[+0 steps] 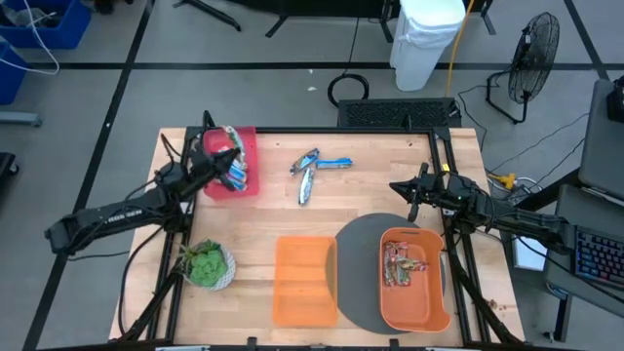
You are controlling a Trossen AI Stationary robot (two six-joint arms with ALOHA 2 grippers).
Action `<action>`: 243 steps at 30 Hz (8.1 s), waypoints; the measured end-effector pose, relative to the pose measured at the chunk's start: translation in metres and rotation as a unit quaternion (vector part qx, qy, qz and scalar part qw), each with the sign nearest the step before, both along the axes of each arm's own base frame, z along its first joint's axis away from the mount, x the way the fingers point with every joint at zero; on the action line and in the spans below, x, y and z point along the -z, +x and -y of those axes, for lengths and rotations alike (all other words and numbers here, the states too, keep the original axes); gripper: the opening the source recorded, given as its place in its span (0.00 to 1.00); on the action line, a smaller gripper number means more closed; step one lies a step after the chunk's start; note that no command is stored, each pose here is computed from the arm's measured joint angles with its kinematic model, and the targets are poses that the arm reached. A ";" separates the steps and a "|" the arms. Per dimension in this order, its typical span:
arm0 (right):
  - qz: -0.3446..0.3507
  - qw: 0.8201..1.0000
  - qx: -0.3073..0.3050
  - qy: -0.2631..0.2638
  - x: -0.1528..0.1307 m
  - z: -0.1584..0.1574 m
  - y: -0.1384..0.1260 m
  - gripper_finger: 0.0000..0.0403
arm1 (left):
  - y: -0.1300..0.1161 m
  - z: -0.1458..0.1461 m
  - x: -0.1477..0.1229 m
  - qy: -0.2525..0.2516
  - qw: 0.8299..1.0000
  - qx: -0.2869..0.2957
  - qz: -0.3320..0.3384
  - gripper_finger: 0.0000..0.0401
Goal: Pick and place Granola Bars by type
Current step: Put the yellow granola bar into the red bin, then put the right blue granola bar into the left orange bin
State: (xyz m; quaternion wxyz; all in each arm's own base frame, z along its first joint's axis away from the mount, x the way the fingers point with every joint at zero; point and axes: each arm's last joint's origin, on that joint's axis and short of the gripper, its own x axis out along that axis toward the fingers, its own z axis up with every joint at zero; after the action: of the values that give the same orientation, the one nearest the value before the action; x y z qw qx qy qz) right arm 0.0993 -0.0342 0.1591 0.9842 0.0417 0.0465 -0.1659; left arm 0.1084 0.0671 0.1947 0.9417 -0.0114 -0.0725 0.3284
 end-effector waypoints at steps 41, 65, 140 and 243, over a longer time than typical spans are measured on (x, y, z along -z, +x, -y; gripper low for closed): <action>0.000 1.000 0.000 0.000 0.000 0.000 0.000 0.00 | 0.031 -0.060 -0.094 -0.313 0.903 -0.207 -0.208 0.01; 0.000 1.000 0.000 0.000 0.000 0.000 0.000 0.00 | 0.078 -0.128 0.025 -0.493 0.754 -0.220 -0.375 0.01; 0.000 1.000 0.000 0.000 0.000 0.000 0.000 0.00 | -0.005 0.065 0.015 -0.042 0.959 0.276 -0.043 0.18; -0.433 0.893 0.048 0.111 -0.026 0.144 0.213 0.11 | -0.005 0.065 0.030 -0.059 0.957 0.276 -0.063 0.18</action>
State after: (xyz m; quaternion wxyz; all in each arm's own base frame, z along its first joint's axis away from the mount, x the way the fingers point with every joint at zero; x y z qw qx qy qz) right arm 0.3126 -0.1778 0.1850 0.8463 0.0771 0.4841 -0.2085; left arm 0.1030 0.0018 0.1648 0.9960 -0.0661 0.0121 0.0595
